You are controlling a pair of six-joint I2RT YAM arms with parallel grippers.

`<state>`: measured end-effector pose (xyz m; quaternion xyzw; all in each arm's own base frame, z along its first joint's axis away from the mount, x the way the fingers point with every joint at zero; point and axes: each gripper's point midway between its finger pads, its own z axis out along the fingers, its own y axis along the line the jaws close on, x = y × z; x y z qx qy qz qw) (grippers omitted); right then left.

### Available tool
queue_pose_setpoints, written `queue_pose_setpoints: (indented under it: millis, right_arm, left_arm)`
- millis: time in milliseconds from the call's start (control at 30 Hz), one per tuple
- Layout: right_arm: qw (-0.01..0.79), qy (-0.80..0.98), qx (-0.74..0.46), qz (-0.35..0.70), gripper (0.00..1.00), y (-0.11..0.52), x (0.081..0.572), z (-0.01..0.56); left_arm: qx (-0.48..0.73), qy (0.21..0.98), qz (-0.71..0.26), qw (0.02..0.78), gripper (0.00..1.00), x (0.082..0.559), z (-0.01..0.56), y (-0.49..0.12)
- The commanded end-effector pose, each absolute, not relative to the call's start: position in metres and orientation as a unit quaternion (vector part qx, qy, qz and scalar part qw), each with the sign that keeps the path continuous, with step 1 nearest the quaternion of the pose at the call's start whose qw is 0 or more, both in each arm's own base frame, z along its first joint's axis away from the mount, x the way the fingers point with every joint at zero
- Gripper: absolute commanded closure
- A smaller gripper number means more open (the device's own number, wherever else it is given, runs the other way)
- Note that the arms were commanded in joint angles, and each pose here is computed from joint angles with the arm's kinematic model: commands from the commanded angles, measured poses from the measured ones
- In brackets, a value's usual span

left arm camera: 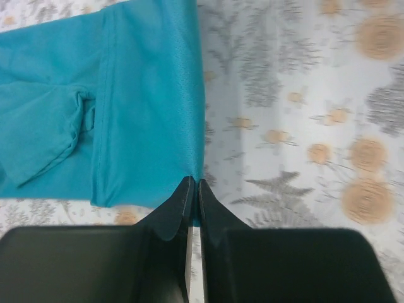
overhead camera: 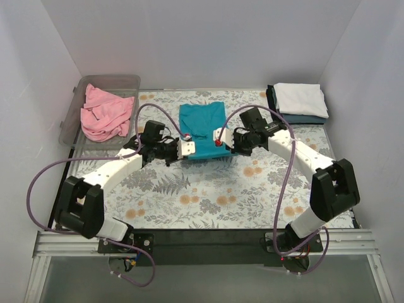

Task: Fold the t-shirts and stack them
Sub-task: Fold the tshirt

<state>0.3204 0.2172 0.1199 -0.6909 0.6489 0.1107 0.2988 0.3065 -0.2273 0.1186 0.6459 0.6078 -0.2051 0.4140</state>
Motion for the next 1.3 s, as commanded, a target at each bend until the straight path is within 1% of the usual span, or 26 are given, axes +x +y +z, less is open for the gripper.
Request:
queue_pose_setpoints:
  millis: [0, 67, 100, 167, 233, 267, 367, 433, 500, 533, 567, 600, 633, 700, 733, 767, 800, 833, 867, 933, 967, 1000, 1033, 1100, 1133, 1267]
  right_arm:
    - [0.27, 0.646, -0.698, 0.15, 0.99, 0.215, 0.271, 0.126]
    - [0.263, 0.632, -0.707, 0.176, 0.99, 0.219, 0.241, 0.135]
    - [0.25, 0.632, -0.709, 0.187, 0.99, 0.218, 0.224, 0.136]
    - [0.25, 0.61, -0.726, 0.194, 0.99, 0.221, 0.194, 0.142]
    - [0.252, 0.603, -0.729, 0.201, 0.99, 0.221, 0.175, 0.149]
    - [0.25, 0.597, -0.733, 0.209, 0.99, 0.226, 0.167, 0.152]
    - [0.24, 0.601, -0.728, 0.225, 0.99, 0.23, 0.162, 0.157]
    - [0.233, 0.599, -0.735, 0.217, 0.99, 0.233, 0.169, 0.155]
    - [0.245, 0.587, -0.745, 0.2, 0.99, 0.238, 0.184, 0.163]
    - [0.238, 0.588, -0.747, 0.199, 0.99, 0.242, 0.19, 0.16]
    - [0.254, 0.579, -0.749, 0.196, 0.99, 0.248, 0.201, 0.17]
    - [0.254, 0.577, -0.751, 0.195, 0.99, 0.251, 0.207, 0.17]
    - [0.243, 0.581, -0.752, 0.197, 0.99, 0.255, 0.215, 0.162]
    - [0.257, 0.577, -0.752, 0.191, 0.99, 0.262, 0.238, 0.17]
    - [0.246, 0.58, -0.752, 0.192, 0.99, 0.266, 0.249, 0.16]
    - [0.248, 0.584, -0.749, 0.19, 0.99, 0.266, 0.26, 0.159]
    - [0.265, 0.575, -0.752, 0.184, 0.99, 0.273, 0.276, 0.168]
    - [0.246, 0.583, -0.751, 0.187, 0.99, 0.276, 0.286, 0.151]
    - [0.243, 0.59, -0.746, 0.188, 0.99, 0.276, 0.297, 0.145]
    - [0.232, 0.599, -0.741, 0.194, 0.99, 0.283, 0.322, 0.126]
    - [0.231, 0.606, -0.735, 0.195, 0.99, 0.281, 0.333, 0.12]
    - [0.214, 0.614, -0.732, 0.201, 0.99, 0.283, 0.341, 0.099]
    - [0.218, 0.618, -0.728, 0.2, 0.99, 0.285, 0.351, 0.099]
    - [0.202, 0.63, -0.722, 0.205, 0.99, 0.282, 0.36, 0.076]
    - [0.198, 0.633, -0.72, 0.206, 0.99, 0.282, 0.361, 0.071]
    - [0.186, 0.643, -0.715, 0.201, 0.99, 0.278, 0.362, 0.045]
  left_arm:
    - [0.667, 0.589, -0.268, 0.368, 1.0, 0.244, 0.127, -0.223]
    - [0.673, 0.574, -0.294, 0.363, 1.0, 0.221, 0.139, -0.223]
    - [0.67, 0.58, -0.314, 0.341, 1.0, 0.204, 0.139, -0.219]
    - [0.671, 0.564, -0.337, 0.344, 1.0, 0.184, 0.154, -0.217]
    - [0.673, 0.562, -0.356, 0.323, 1.0, 0.16, 0.155, -0.212]
    - [0.678, 0.553, -0.356, 0.329, 1.0, 0.152, 0.161, -0.21]
    - [0.676, 0.556, -0.362, 0.32, 1.0, 0.137, 0.163, -0.204]
    - [0.663, 0.575, -0.361, 0.316, 1.0, 0.139, 0.166, -0.204]
    - [0.648, 0.602, -0.349, 0.309, 1.0, 0.153, 0.163, -0.204]
    - [0.644, 0.606, -0.344, 0.318, 1.0, 0.165, 0.17, -0.205]
    - [0.63, 0.618, -0.351, 0.312, 1.0, 0.176, 0.167, -0.206]
    - [0.61, 0.633, -0.348, 0.326, 1.0, 0.195, 0.17, -0.198]
    - [0.6, 0.631, -0.363, 0.331, 1.0, 0.212, 0.175, -0.201]
    - [0.589, 0.641, -0.356, 0.339, 1.0, 0.238, 0.175, -0.194]
    - [0.594, 0.636, -0.352, 0.344, 1.0, 0.248, 0.174, -0.193]
    - [0.588, 0.644, -0.353, 0.339, 1.0, 0.262, 0.168, -0.193]
    - [0.582, 0.647, -0.345, 0.352, 1.0, 0.278, 0.166, -0.189]
    - [0.578, 0.65, -0.343, 0.354, 1.0, 0.287, 0.161, -0.187]
    - [0.578, 0.661, -0.335, 0.343, 1.0, 0.299, 0.146, -0.184]
    - [0.572, 0.668, -0.32, 0.352, 1.0, 0.321, 0.133, -0.181]
    - [0.563, 0.683, -0.318, 0.339, 1.0, 0.329, 0.118, -0.179]
    - [0.562, 0.682, -0.309, 0.352, 1.0, 0.342, 0.116, -0.18]
    - [0.555, 0.69, -0.308, 0.346, 1.0, 0.349, 0.104, -0.18]
    - [0.545, 0.697, -0.293, 0.363, 1.0, 0.37, 0.099, -0.182]
    - [0.542, 0.703, -0.295, 0.354, 1.0, 0.374, 0.087, -0.182]
    - [0.513, 0.73, -0.292, 0.344, 1.0, 0.397, 0.074, -0.182]
